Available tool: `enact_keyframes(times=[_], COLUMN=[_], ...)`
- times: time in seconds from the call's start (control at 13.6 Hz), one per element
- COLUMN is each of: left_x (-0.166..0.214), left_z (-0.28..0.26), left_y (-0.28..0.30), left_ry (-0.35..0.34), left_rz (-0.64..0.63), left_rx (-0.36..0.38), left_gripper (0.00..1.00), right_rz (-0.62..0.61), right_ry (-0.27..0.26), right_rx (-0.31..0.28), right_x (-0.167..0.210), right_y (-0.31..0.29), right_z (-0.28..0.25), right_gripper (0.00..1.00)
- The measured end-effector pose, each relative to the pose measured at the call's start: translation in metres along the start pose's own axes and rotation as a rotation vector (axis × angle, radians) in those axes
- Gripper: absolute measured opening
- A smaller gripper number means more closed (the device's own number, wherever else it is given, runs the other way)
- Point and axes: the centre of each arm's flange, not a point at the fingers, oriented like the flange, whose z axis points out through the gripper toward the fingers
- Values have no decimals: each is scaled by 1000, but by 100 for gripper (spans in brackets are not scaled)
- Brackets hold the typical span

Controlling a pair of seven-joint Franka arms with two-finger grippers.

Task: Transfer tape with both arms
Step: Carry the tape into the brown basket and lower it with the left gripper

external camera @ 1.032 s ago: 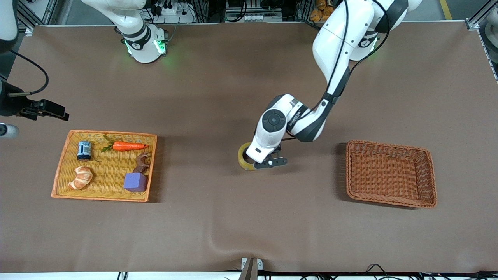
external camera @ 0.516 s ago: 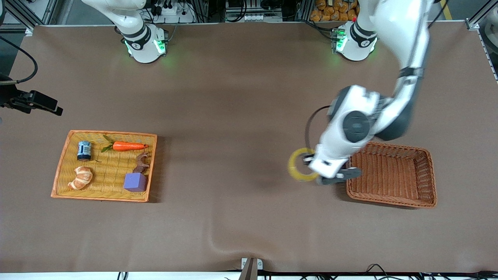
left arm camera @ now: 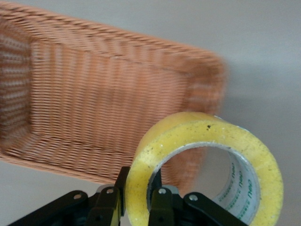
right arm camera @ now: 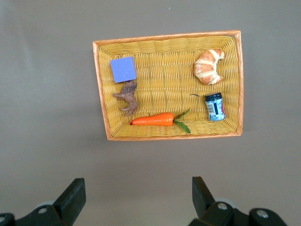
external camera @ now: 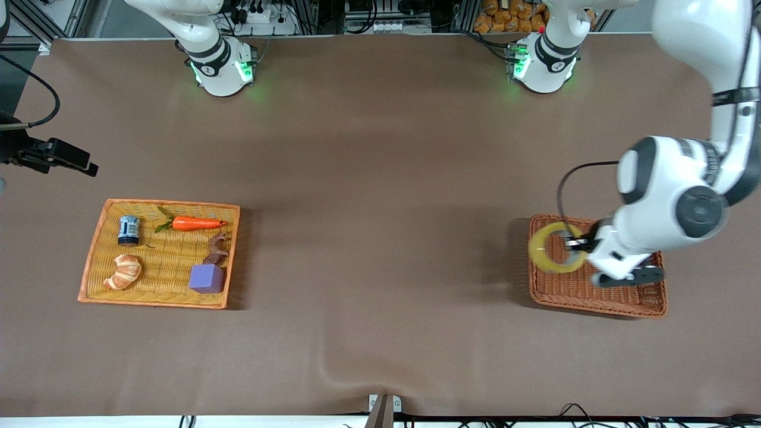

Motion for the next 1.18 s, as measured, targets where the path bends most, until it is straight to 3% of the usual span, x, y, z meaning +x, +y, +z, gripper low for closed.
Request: enact_keyframes(times=[0.37, 0.59, 0.96, 1.18], left_x=[-3, 2, 18, 29], left_z=[68, 85, 64, 80], left_y=[-93, -97, -98, -97], left_ry=[-43, -42, 10, 0], left_rz=[33, 37, 38, 39], left_rx=[-5, 6, 11, 7], left_gripper=[22, 22, 22, 24], right_rz=[-3, -7, -9, -6], right_ry=[-1, -1, -17, -16], right_rx=[0, -1, -7, -7], right_x=[0, -1, -4, -4], right_y=[-1, -4, -7, -6], right_z=[0, 0, 0, -1], right_gripper=[100, 100, 100, 100])
